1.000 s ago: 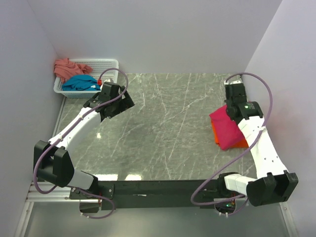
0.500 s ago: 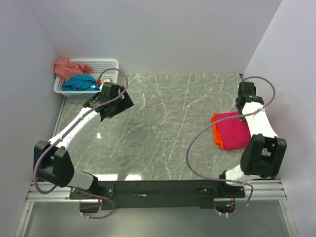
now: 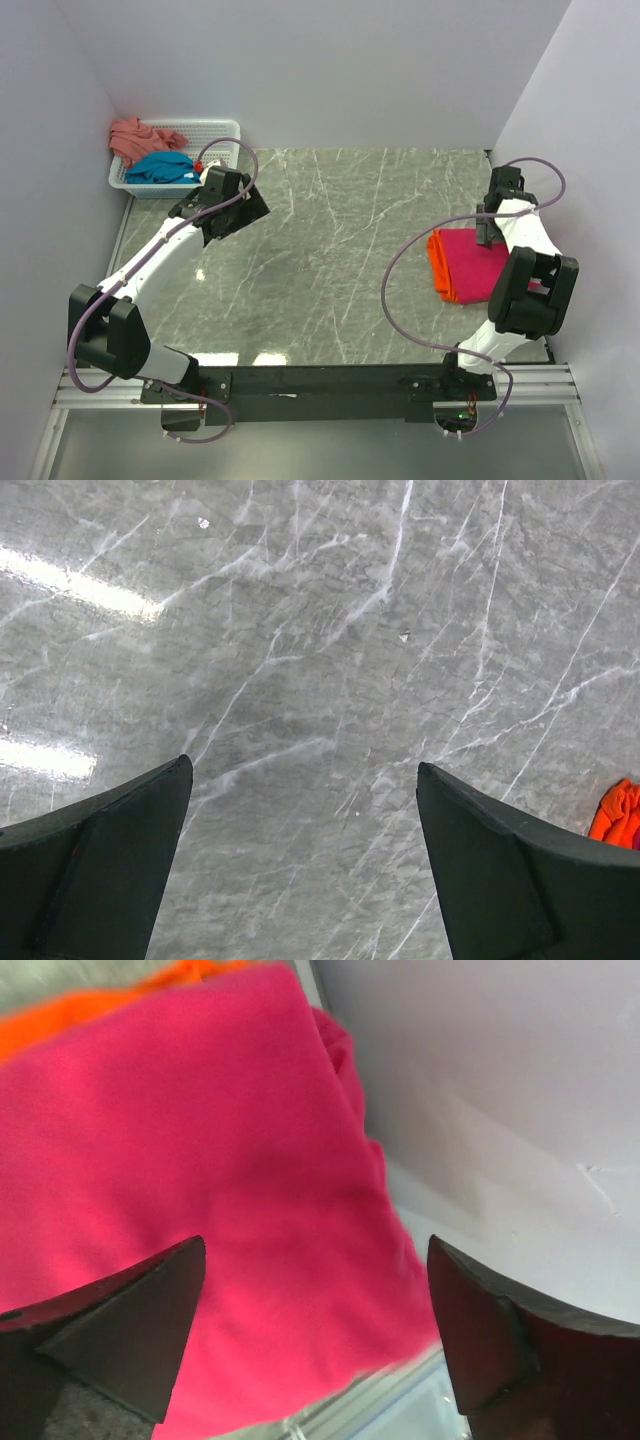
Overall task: Fold and stack the t-shirts
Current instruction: Neatly place the folded tshirt to the corner, then reset both grippers
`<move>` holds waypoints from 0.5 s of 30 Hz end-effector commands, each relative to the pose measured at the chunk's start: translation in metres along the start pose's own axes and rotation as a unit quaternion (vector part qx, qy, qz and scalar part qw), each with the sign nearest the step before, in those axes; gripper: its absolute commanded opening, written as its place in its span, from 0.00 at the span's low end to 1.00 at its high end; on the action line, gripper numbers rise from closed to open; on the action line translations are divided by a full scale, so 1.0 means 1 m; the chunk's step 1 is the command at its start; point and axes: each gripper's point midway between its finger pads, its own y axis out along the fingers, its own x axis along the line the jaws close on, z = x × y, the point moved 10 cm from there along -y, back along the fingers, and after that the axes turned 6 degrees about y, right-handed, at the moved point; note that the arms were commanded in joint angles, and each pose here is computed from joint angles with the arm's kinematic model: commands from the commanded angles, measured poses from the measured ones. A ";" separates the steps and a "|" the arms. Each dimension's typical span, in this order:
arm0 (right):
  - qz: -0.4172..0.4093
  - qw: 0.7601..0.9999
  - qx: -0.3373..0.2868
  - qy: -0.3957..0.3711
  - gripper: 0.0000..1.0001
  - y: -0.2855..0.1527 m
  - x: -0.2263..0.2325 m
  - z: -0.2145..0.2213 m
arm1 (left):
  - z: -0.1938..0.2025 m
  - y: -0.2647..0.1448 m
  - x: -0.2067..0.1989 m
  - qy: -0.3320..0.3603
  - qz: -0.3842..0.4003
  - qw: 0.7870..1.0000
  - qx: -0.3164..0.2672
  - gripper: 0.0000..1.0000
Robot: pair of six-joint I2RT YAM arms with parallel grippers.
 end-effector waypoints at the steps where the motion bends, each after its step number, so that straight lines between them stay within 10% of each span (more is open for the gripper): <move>1: -0.022 0.995 -0.053 0.076 0.99 -0.033 -0.013 -0.020 | -0.013 -0.012 -0.003 -0.005 0.005 1.000 -0.028 0.99; 15: -0.229 0.914 -0.227 0.248 1.00 -0.148 -0.033 0.000 | -0.024 -0.035 -0.002 -0.024 -0.004 0.998 -0.051 0.99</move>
